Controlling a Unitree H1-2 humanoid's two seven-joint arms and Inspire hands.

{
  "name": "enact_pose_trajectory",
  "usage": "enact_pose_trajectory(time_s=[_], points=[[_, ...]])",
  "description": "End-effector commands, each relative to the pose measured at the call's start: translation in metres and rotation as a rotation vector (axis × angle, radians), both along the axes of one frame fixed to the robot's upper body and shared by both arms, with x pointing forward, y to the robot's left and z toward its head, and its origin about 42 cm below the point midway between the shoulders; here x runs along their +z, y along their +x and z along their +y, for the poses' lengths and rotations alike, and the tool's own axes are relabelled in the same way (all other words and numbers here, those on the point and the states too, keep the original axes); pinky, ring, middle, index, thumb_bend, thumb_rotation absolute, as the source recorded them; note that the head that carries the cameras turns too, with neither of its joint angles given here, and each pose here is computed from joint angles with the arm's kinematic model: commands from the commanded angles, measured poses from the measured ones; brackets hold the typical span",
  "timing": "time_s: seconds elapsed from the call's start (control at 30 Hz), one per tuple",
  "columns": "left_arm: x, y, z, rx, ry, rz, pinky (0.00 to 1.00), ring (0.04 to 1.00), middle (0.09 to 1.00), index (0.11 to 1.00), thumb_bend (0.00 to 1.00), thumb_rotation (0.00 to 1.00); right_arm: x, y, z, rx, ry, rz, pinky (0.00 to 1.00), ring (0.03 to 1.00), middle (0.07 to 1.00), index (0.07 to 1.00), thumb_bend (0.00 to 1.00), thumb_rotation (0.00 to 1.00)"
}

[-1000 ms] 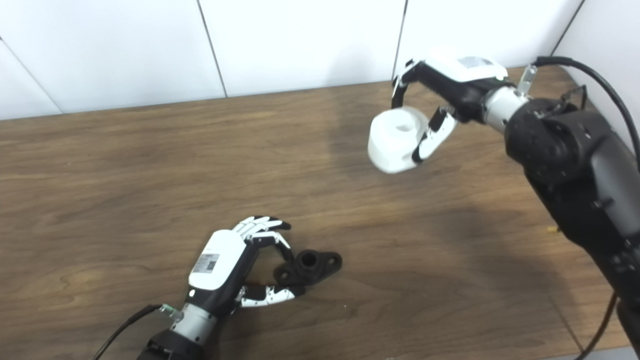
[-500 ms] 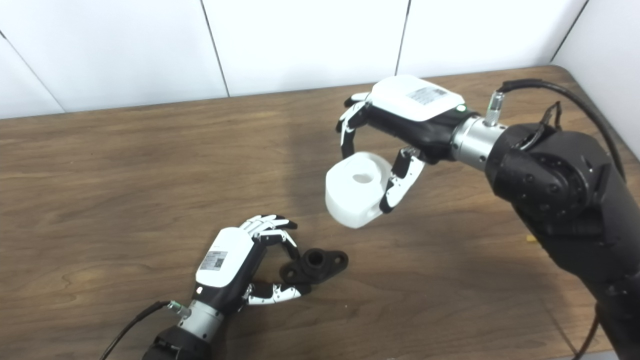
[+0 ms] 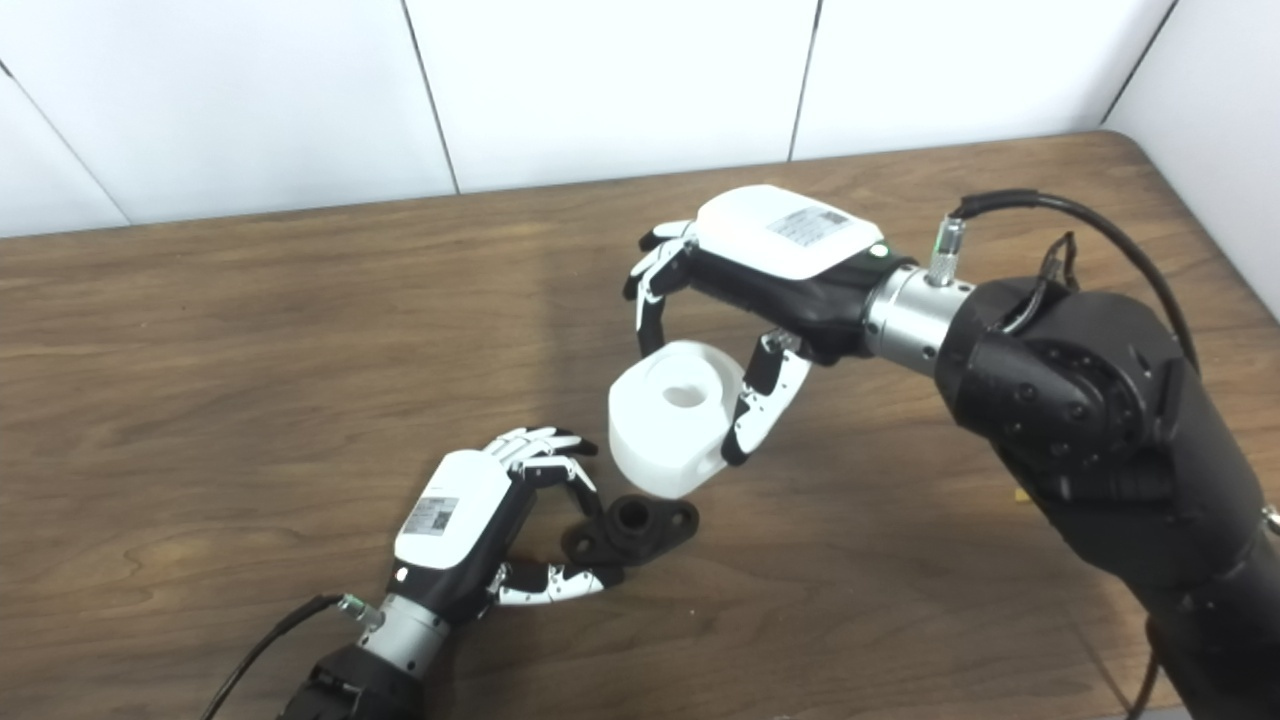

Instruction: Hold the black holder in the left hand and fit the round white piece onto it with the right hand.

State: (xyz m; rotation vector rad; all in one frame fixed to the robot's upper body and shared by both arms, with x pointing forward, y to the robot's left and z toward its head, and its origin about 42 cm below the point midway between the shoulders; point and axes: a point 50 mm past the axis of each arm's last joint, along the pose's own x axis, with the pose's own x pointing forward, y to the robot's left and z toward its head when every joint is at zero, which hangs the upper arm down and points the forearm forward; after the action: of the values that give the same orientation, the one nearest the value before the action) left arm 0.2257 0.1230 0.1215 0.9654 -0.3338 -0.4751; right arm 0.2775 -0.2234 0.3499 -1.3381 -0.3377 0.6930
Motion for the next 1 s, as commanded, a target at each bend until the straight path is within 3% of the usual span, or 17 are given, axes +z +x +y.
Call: enact_pose_trajectory(time_s=[0.0, 0.3, 0.67, 0.97], points=[[-0.015, -0.002, 0.002, 0.005, 0.055, 0.097, 0.84, 0.845, 0.791, 0.487, 0.52, 0.06, 0.008, -0.003, 0.004, 0.019, 0.004, -0.056, 0.77, 0.943, 0.815, 0.483, 0.52, 0.13], [-0.018, 0.0, 0.006, 0.012, 0.046, 0.081, 0.84, 0.845, 0.789, 0.487, 0.52, 0.06, -0.013, -0.001, 0.016, 0.057, -0.009, -0.016, 0.91, 0.935, 0.816, 0.482, 0.52, 0.13], [-0.016, -0.004, 0.011, 0.018, 0.052, 0.086, 0.86, 0.853, 0.796, 0.487, 0.52, 0.06, -0.027, -0.004, 0.031, 0.076, 0.012, 0.011, 0.86, 0.936, 0.825, 0.482, 0.52, 0.13], [-0.017, -0.01, 0.009, 0.025, 0.053, 0.092, 0.86, 0.854, 0.796, 0.487, 0.52, 0.06, -0.036, -0.009, 0.03, 0.083, 0.012, -0.025, 0.81, 0.932, 0.823, 0.482, 0.52, 0.13]])
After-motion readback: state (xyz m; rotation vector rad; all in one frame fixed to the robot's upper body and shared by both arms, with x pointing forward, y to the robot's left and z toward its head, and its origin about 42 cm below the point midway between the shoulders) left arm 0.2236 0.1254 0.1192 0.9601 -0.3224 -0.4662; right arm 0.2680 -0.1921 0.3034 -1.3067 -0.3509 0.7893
